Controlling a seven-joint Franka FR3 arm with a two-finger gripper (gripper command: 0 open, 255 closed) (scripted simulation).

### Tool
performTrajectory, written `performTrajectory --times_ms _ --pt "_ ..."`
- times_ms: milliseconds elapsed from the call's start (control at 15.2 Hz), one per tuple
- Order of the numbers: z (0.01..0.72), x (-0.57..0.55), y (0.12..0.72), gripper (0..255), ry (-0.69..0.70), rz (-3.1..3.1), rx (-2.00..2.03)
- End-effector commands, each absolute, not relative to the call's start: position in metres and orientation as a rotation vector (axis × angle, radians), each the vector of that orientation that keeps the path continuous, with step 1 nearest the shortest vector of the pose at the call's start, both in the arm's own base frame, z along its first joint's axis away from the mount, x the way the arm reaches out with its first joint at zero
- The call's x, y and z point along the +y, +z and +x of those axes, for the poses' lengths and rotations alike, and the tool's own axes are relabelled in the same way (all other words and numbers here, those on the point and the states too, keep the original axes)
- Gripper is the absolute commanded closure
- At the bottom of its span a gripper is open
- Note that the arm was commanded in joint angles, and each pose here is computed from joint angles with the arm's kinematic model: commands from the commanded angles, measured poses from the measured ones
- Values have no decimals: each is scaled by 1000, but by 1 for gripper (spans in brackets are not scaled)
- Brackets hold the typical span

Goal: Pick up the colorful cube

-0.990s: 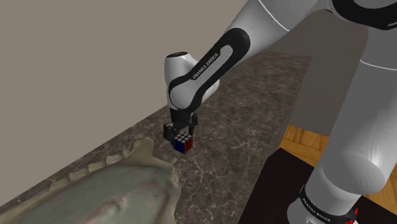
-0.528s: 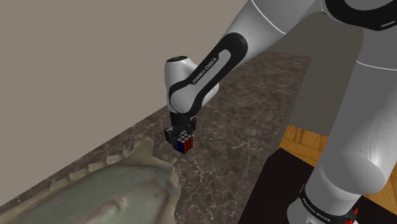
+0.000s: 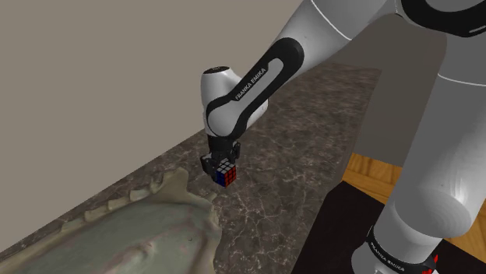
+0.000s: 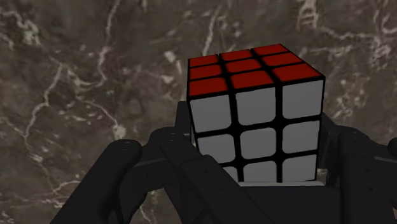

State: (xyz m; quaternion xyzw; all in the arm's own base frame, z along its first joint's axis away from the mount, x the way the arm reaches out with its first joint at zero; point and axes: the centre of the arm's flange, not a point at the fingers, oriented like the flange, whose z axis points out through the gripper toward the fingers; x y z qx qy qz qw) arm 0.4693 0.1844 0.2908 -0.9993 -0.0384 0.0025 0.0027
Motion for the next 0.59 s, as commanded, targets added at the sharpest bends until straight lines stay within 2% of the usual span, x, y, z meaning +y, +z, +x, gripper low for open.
performTrajectory --times_ms 0,528 --pt "469 183 300 255 9 -3134 -120" --pt "469 183 342 255 9 -3134 -120"
